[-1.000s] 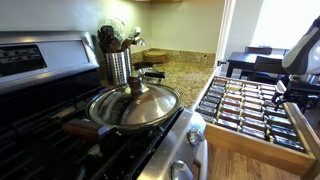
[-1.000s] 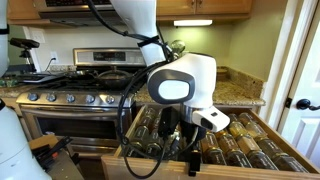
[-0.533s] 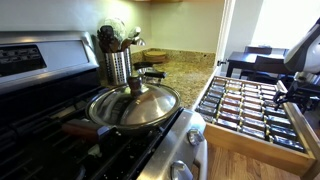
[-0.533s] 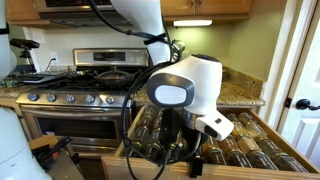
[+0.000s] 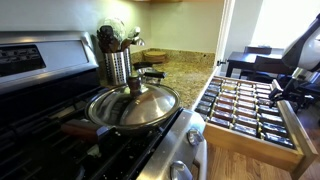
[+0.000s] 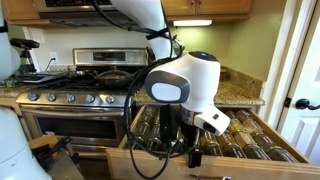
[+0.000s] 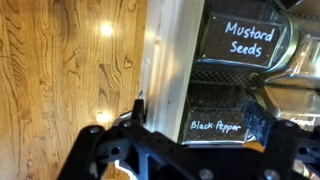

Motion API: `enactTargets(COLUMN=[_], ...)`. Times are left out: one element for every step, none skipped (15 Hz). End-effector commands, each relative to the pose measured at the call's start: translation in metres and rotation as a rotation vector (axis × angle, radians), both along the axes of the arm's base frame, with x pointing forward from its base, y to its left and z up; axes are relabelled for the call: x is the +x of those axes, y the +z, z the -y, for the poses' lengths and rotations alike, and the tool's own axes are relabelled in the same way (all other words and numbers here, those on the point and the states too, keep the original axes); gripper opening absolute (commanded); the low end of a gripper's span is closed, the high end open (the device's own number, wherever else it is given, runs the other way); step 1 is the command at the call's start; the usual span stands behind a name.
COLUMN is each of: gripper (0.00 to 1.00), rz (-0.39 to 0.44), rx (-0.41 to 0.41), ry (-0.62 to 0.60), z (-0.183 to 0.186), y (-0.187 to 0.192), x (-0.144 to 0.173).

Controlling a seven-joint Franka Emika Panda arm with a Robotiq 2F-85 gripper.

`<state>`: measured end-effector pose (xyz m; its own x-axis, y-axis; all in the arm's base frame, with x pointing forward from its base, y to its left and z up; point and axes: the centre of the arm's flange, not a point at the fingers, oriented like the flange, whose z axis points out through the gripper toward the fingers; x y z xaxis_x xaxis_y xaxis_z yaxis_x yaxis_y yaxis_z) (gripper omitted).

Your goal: Close the drawer

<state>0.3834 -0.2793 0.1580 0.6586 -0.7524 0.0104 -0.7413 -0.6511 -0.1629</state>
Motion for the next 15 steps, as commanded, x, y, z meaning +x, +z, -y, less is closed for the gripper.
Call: enactTargets(gripper=[1.0,1.0,1.0,1.0,1.0,1.0,1.0,1.0,1.0,1.0,1.0,1.0,1.0,1.0,1.0], rz=[0.076,0.087,0.096,0.105,0.114,0.124,0.136,0.146,0.156,0.164,0.172,0.172,0.174,0.169,0.146], rx=[0.023,0.027,0.031,0.036,0.039,0.043,0.048,0.05,0.053,0.058,0.065,0.066,0.064,0.057,0.04], ry=[0.049,0.055,0.063,0.072,0.078,0.088,0.102,0.112,0.122,0.132,0.146,0.159,0.173,0.187,0.188], z=[-0.032,-0.037,-0.043,-0.049,-0.055,-0.061,-0.068,-0.074,-0.079,-0.086,-0.091,-0.095,-0.098,-0.098,-0.097], y=[0.029,0.033,0.037,0.04,0.043,0.047,0.052,0.056,0.06,0.065,0.069,0.072,0.075,0.079,0.083], x=[0.028,0.034,0.04,0.047,0.053,0.058,0.065,0.07,0.077,0.083,0.089,0.092,0.092,0.087,0.081])
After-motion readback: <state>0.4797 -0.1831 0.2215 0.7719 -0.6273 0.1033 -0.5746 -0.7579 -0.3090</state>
